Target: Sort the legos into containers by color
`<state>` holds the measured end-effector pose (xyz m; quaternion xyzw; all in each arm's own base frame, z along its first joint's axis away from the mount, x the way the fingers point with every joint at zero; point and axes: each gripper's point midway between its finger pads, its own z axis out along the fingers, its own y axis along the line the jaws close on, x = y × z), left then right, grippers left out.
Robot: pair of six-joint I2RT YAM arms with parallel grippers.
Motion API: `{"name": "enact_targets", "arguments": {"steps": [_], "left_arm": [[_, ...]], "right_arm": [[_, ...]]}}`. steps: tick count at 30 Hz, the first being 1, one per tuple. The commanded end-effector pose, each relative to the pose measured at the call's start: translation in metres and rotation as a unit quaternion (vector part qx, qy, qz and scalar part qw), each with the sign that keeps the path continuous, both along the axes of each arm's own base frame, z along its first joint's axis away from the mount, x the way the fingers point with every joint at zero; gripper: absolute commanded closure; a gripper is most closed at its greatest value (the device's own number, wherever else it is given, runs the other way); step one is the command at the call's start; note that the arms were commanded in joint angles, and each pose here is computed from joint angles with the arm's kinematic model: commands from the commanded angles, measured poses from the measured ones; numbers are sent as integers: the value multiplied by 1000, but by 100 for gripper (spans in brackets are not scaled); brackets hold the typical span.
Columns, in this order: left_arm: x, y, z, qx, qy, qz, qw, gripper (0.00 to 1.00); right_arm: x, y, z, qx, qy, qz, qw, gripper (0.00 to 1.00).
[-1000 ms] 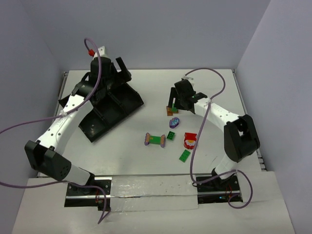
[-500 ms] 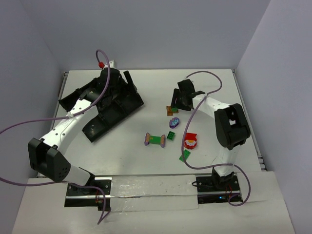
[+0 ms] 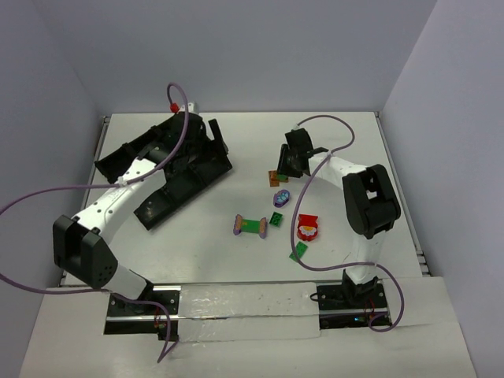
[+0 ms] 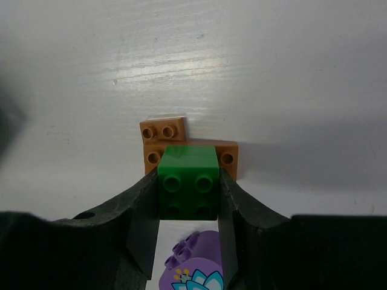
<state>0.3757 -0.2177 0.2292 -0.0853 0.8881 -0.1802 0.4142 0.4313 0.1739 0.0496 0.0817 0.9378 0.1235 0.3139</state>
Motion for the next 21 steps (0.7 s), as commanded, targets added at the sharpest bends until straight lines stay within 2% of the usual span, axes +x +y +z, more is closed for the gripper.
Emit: {"name": "enact_targets", "arguments": {"steps": [1,8,17,21], "left_arm": [[4,-23,-10,23,14,-21,999,1],[10,-80,-38,56,38,-69,995,3],[30,-158,-81,81,65,-119,988,7],[37,-177,-105,98,75,-124,985,8]], "right_arm": [[14,-7,47,5,-67,-16,998,100],[-6,-41,86,-10,-102,-62,993,100],[-48,-109,96,-26,-114,-152,981,100],[-59,-125,113,-29,-136,-173,975,100]]}}
